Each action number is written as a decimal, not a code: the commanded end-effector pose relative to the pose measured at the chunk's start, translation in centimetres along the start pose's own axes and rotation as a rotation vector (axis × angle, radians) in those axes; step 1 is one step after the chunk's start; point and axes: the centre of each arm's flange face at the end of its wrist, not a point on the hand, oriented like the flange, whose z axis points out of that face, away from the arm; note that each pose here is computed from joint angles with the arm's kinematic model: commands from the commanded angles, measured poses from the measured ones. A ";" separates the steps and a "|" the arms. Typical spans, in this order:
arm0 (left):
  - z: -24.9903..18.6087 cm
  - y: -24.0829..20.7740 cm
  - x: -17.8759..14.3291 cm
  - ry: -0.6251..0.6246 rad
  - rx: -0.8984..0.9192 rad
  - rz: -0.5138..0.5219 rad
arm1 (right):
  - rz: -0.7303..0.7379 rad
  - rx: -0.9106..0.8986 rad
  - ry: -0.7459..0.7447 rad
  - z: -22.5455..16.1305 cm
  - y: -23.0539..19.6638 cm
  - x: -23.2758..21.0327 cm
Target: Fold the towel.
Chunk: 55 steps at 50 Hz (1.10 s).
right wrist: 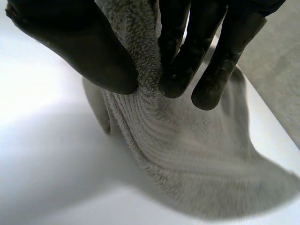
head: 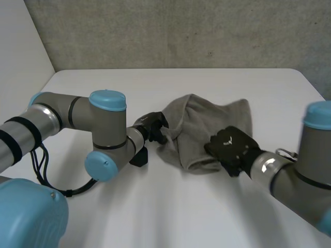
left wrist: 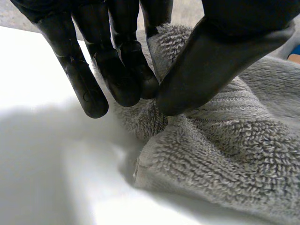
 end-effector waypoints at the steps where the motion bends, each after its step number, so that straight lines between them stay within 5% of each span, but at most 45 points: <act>1: -2.1 -0.1 0.2 -0.018 -0.028 0.009 | -0.053 0.004 -0.075 -4.5 -0.2 -0.5; 9: -4.8 -1.7 -0.7 -0.049 -0.019 -0.004 | -0.006 0.042 -0.398 -8.7 -1.8 -2.9; 14: -5.5 -2.5 -1.5 -0.071 -0.007 -0.016 | 0.103 -0.004 -0.317 -7.5 -0.6 1.3; 19: -6.2 -2.5 -1.9 -0.085 -0.019 -0.023 | 0.465 -0.020 -0.252 -4.2 -0.7 5.6; 27: -7.1 -2.7 -1.7 -0.085 -0.018 -0.008 | 0.770 -0.064 -0.062 -0.4 2.4 10.3; 38: -9.2 -4.4 -1.0 -0.077 0.020 0.095 | 0.854 -0.082 0.183 4.4 5.5 12.9; 55: -10.4 -4.6 -1.4 -0.095 0.015 0.129 | 0.764 -0.152 0.318 9.0 7.5 13.9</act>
